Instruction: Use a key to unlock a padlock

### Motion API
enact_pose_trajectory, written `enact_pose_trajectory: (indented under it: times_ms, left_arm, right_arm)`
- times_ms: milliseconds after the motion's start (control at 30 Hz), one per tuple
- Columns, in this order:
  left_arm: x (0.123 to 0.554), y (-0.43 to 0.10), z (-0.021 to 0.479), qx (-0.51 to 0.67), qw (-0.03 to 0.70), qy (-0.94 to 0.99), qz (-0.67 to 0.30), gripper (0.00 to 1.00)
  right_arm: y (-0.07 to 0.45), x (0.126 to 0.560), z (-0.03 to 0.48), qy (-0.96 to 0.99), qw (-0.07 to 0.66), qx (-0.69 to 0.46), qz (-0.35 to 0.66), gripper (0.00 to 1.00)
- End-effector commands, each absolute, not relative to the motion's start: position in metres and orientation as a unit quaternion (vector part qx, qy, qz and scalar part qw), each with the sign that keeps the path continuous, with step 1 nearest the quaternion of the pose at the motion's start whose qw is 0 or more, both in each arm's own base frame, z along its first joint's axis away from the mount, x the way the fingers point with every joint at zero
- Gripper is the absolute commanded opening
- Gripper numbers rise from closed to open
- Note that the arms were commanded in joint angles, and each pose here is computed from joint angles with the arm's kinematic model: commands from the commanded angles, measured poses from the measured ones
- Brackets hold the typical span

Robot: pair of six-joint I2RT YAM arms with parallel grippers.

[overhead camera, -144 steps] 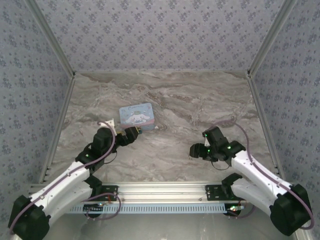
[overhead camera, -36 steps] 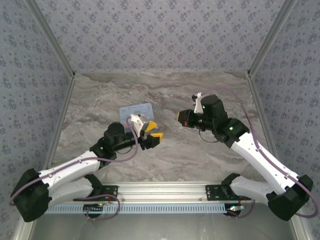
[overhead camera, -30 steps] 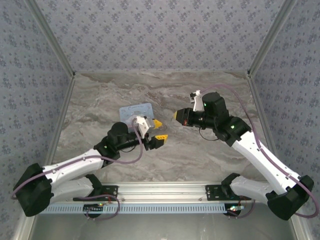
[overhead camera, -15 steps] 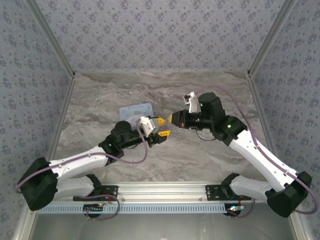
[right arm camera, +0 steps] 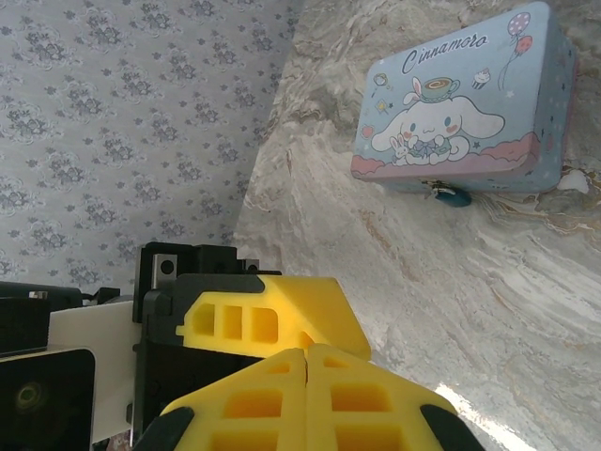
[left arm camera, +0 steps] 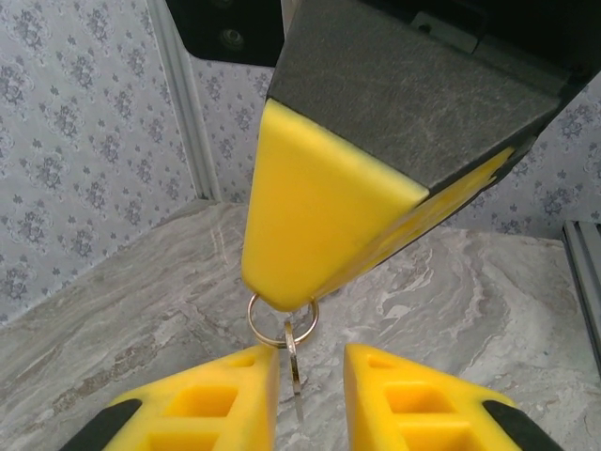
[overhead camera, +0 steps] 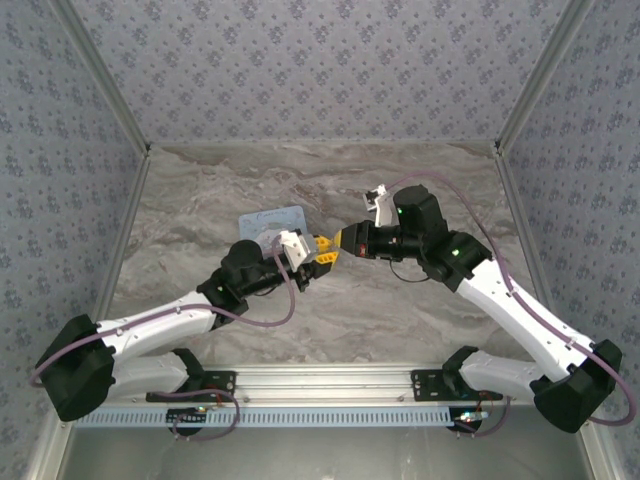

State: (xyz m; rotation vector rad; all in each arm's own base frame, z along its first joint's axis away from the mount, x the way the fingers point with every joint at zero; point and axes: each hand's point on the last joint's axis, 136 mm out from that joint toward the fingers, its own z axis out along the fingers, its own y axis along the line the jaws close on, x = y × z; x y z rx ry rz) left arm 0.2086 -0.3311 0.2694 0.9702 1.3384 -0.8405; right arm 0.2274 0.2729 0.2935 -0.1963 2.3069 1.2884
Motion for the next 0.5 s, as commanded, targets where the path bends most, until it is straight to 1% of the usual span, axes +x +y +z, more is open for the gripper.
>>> enact_pose_trajectory:
  times_ms: [0,367,467]
  left_arm:
    - [0.209,-0.334,0.284,0.418,0.614,0.564,-0.361,0.21]
    - [0.212,-0.332,0.279,0.418,0.610,0.575,-0.349,0.03]
    - [0.210,-0.331,0.276,0.429,0.604,0.578,-0.344,0.00]
  right_arm:
    - [0.277,0.226,0.308,0.834,0.252,-0.078,0.486,0.00]
    - [0.272,0.224,0.305,0.840,0.252,-0.088,0.473,0.00]
    - [0.263,0.224,0.304,0.842,0.264,-0.101,0.459,0.00]
